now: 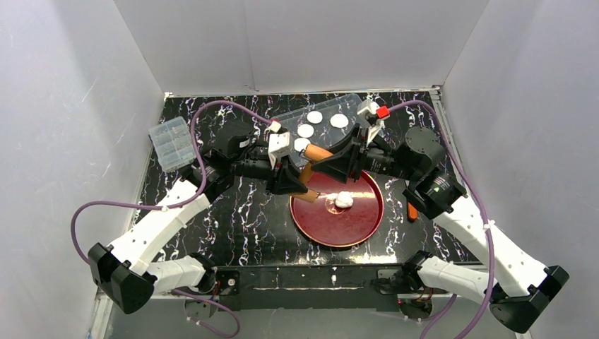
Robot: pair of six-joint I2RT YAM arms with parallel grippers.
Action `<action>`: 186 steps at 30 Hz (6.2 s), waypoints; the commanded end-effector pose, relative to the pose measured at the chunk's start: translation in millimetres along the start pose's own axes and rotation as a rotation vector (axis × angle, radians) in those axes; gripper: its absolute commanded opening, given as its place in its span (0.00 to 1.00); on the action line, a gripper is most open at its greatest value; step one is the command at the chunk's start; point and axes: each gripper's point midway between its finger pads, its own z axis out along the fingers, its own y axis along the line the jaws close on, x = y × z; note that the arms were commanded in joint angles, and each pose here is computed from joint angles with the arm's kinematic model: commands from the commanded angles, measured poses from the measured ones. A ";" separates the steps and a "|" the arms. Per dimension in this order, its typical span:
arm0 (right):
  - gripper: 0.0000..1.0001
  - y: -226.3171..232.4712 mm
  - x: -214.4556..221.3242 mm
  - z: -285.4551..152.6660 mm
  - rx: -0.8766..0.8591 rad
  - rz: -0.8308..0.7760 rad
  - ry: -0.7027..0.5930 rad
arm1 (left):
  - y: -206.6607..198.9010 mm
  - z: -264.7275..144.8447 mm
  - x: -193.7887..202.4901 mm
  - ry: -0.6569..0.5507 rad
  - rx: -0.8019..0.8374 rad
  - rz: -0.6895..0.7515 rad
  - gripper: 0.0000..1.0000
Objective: Roll out the dumpling wrappers from the dough
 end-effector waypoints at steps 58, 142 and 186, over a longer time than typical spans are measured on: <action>0.01 -107.3 89.4 -7.5 0.389 0.183 0.531 | 26.9 -37.0 32.4 0.231 -0.242 0.220 0.98; 0.01 -197.8 206.6 -85.3 1.002 0.379 0.914 | 165.1 -6.1 268.7 0.613 -0.867 -0.686 0.00; 0.01 -176.4 145.3 -49.6 0.816 0.310 0.738 | 165.3 -5.9 270.7 0.613 -0.869 -0.687 0.00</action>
